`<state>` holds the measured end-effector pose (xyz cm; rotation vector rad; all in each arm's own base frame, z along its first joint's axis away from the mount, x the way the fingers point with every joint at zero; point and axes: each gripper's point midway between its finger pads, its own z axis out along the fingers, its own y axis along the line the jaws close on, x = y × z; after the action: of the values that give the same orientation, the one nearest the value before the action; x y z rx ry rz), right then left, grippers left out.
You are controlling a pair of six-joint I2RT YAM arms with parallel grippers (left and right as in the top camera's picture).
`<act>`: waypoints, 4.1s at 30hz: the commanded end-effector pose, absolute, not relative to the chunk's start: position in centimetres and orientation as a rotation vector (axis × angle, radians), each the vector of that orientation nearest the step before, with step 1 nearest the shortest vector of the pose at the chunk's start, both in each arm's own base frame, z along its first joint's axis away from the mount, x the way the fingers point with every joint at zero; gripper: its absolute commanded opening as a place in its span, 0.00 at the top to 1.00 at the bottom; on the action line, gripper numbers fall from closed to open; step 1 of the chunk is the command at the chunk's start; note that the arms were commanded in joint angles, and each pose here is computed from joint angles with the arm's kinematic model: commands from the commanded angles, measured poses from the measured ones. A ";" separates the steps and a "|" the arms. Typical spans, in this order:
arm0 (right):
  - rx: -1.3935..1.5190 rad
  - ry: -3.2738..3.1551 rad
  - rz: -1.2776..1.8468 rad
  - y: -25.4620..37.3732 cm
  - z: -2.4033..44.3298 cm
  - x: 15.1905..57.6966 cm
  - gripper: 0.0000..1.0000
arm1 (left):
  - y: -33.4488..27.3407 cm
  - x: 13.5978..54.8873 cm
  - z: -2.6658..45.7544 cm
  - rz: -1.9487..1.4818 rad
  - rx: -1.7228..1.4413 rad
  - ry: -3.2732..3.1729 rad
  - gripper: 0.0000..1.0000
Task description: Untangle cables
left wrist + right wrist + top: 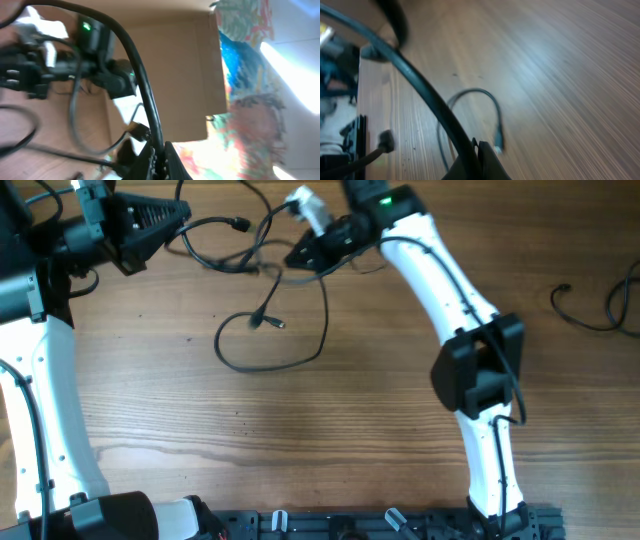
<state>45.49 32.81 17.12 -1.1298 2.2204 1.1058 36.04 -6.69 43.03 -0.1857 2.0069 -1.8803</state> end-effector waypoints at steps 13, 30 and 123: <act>-0.175 2.389 0.782 8.4 28.7 50.8 0.96 | 13.6 39.1 28.7 -0.111 -1.228 2.048 0.96; 0.008 2.593 0.522 6.4 25.5 49.0 0.96 | 20.8 40.3 27.4 0.349 -1.330 1.845 0.96; -0.193 2.913 0.554 17.0 11.8 48.3 0.14 | 0.9 39.5 20.9 -0.228 -0.876 2.585 0.00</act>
<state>47.84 17.20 14.13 -0.3303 2.8437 0.6474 39.39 1.40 20.90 -0.8935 2.5731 -0.1941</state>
